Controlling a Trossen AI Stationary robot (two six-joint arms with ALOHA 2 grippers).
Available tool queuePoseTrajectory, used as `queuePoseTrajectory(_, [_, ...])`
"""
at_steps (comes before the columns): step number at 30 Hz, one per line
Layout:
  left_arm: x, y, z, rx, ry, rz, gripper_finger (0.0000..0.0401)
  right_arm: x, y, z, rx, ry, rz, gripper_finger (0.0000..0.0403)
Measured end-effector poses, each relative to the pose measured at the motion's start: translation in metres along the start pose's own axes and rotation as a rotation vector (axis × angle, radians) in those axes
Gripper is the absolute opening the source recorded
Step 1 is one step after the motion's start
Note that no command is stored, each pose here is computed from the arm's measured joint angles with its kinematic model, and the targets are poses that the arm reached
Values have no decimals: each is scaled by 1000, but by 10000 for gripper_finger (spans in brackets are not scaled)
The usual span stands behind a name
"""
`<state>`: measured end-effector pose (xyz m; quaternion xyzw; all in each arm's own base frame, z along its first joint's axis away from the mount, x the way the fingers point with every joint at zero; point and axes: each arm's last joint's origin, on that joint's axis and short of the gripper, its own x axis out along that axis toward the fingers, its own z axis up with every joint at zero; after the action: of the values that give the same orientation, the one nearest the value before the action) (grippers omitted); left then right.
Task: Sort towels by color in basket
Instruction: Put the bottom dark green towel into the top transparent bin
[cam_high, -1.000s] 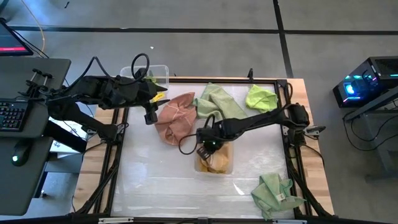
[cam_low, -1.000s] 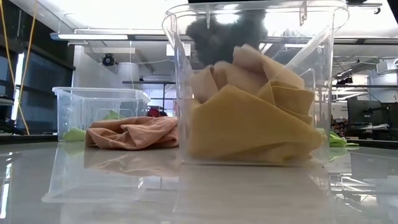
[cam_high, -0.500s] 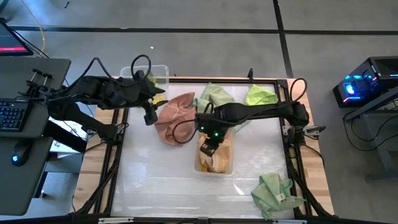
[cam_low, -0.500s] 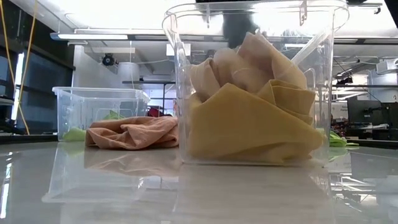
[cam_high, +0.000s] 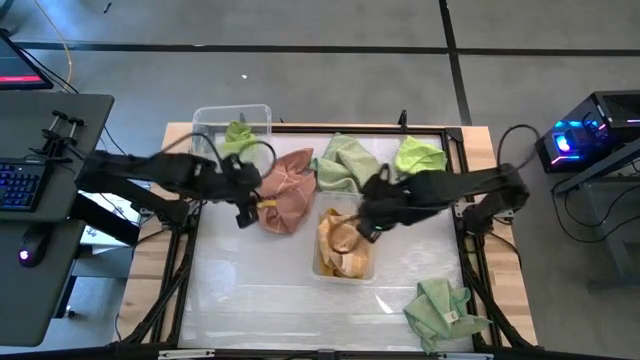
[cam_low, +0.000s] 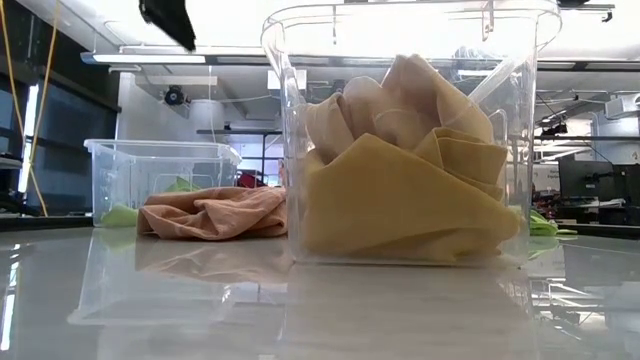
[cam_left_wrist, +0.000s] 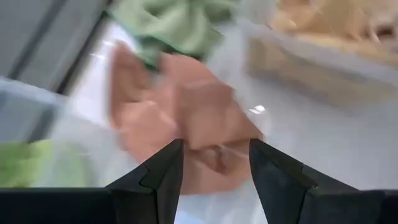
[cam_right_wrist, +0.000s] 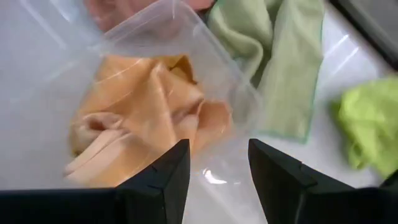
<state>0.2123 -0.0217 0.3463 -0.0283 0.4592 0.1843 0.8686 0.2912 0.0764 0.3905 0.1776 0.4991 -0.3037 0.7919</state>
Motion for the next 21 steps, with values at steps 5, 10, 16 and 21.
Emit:
queuePoseTrajectory(5, [34, -14, -12, 34, 28, -131, 170, -31, -16, -29, 201, 15, 110, 184])
queuePoseTrajectory(10, [47, -19, -15, 35, 15, -164, 170, -29, -15, -80, 354, 296, 152, 217])
queuePoseTrajectory(16, [47, -20, -13, 33, -17, -169, 170, 2, 8, -146, 436, 682, 99, 231])
queuePoseTrajectory(21, [47, -21, -10, 31, -46, -179, 170, 49, 25, -189, 524, 807, 116, 232])
